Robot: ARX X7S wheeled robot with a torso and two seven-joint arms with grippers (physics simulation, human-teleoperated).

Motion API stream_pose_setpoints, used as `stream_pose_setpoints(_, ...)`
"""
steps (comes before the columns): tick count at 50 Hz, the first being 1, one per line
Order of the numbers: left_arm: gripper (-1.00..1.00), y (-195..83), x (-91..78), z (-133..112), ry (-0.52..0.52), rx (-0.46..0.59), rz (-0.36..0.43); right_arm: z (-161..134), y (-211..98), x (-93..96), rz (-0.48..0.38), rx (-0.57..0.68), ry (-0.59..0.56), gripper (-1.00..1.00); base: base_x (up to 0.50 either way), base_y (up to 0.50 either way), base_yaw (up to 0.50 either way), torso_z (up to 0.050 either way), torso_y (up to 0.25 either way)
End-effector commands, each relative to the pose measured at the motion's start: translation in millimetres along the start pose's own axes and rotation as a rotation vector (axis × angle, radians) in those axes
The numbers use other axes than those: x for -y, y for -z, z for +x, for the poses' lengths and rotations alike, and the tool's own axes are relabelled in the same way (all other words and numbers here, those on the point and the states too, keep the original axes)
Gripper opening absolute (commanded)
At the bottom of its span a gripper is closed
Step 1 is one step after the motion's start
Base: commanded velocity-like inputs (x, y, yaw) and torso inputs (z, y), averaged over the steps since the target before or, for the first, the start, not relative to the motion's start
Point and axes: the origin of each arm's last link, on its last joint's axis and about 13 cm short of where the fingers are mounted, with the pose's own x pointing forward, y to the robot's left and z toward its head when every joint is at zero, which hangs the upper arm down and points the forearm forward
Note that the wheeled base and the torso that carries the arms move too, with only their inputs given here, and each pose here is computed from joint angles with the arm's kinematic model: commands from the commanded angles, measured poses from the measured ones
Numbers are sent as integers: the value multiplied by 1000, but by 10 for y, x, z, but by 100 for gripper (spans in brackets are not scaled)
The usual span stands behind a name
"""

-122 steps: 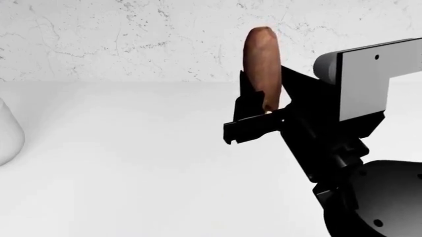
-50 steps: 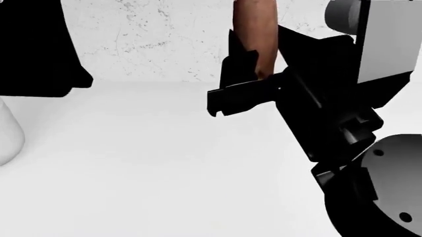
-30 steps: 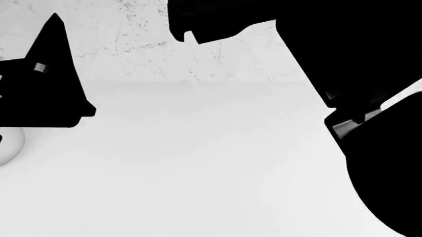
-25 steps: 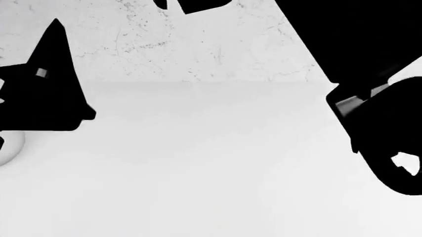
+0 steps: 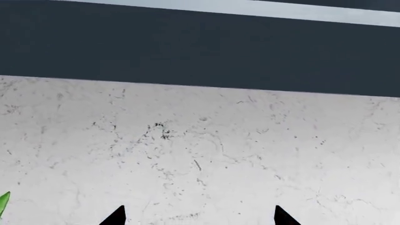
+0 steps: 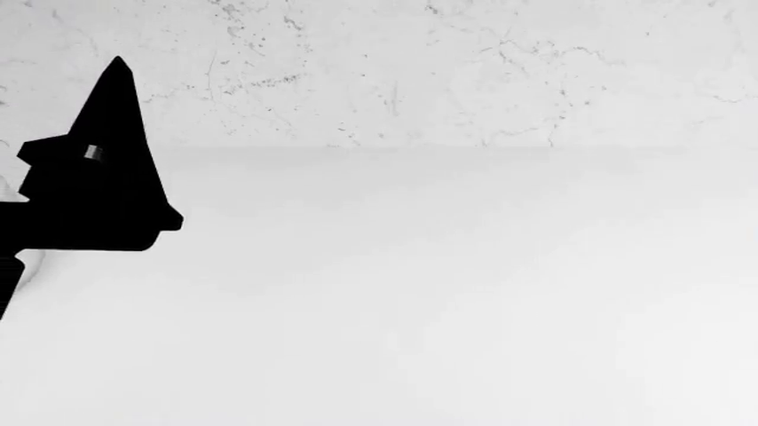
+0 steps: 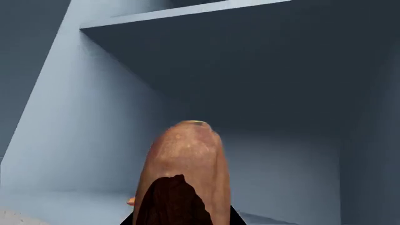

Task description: Pick the sweet potato, carrot from the counter and place them in the cabinet. Then close the cabinet.

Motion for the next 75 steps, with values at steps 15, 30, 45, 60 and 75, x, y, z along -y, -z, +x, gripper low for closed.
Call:
stream_pose_setpoints(15, 100, 17, 19, -5, 18, -14, -4, 866, -577, 359, -173, 63, 101, -100, 0, 0, 0, 0, 0)
stream_pose_setpoints(30, 100, -96, 17, -47, 35, -5, 8, 1374, -465, 686, -250, -32, 225, -100, 0, 0, 0, 0, 0)
stream_pose_setpoints(45, 100, -110, 21, -57, 47, -4, -22, 1474, -98, 835, -314, -120, 289, -100, 0, 0, 0, 0, 0)
stream_pose_setpoints(60, 100, -65, 20, -40, 55, -15, -36, 1470, 98, 970, -408, -184, 360, -100, 1, 0, -1, 0, 1)
stream_pose_setpoints(75, 100, 2, 25, -3, 79, -33, -46, 1473, 168, 984, -450, -200, 358, -100, 2, -3, -4, 0, 0)
